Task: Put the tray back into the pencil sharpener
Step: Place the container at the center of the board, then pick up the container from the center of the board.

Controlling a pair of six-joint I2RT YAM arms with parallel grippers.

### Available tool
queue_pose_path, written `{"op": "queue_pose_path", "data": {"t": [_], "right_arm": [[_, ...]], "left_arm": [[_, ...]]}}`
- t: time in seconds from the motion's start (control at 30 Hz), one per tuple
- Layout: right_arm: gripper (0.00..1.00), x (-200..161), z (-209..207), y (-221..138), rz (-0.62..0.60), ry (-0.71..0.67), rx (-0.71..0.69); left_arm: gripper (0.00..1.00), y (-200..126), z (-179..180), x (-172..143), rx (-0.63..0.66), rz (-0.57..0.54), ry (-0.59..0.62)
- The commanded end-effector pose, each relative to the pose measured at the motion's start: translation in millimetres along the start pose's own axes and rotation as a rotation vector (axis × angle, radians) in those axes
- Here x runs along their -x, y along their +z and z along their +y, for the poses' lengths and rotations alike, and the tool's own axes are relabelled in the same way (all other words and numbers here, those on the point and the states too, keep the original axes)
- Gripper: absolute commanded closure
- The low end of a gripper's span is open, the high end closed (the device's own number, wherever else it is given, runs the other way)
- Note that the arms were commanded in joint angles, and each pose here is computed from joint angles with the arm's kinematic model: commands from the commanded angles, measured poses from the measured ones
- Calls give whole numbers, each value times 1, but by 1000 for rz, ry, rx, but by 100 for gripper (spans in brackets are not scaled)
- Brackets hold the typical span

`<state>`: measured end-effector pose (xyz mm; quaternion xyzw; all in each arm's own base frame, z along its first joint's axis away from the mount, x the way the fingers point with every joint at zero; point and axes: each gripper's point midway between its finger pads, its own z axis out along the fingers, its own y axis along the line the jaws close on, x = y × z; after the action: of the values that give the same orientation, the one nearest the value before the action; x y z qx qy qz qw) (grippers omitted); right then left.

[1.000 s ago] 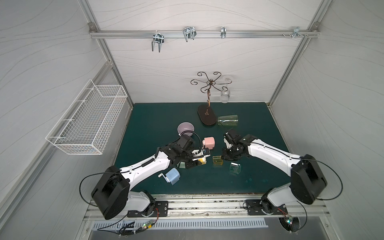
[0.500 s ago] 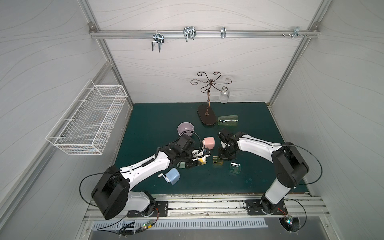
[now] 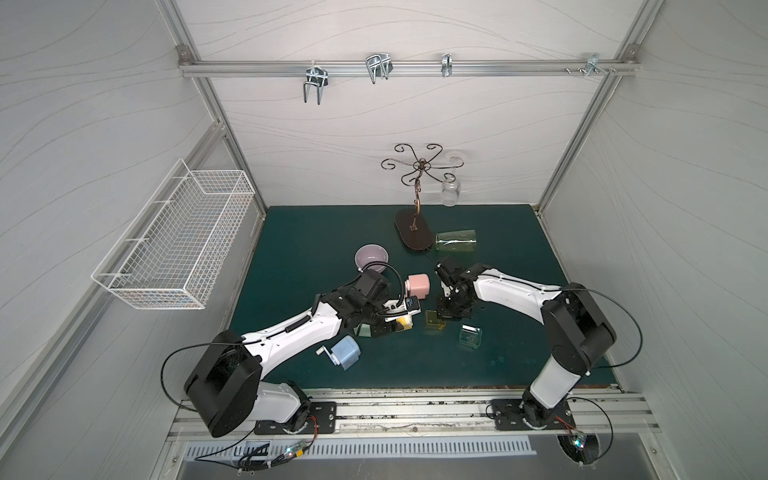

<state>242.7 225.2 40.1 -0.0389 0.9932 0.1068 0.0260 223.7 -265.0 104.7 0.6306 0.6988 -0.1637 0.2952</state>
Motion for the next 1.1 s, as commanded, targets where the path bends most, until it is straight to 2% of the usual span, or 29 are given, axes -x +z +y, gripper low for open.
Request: {"op": "queue_pose_path", "data": {"t": [0.0,0.27,0.53,0.7,1.07], "right_arm": [[95,1,-3,-3,4,-2,-22],[99,-1,-3,-22,12,-28,-32],[100,-11,1,-45,34,-45,-27],[100,-11,7,-52,34,-66,-21],[100,-10,17,-32,71,-98,10]], "left_arm": [[88,-4,13,22,34,-55,28],[88,12,16,25,34,-39,36],[88,21,25,53,52,-89,4],[88,28,25,57,54,-85,16],[87,48,17,51,27,-22,27]]}}
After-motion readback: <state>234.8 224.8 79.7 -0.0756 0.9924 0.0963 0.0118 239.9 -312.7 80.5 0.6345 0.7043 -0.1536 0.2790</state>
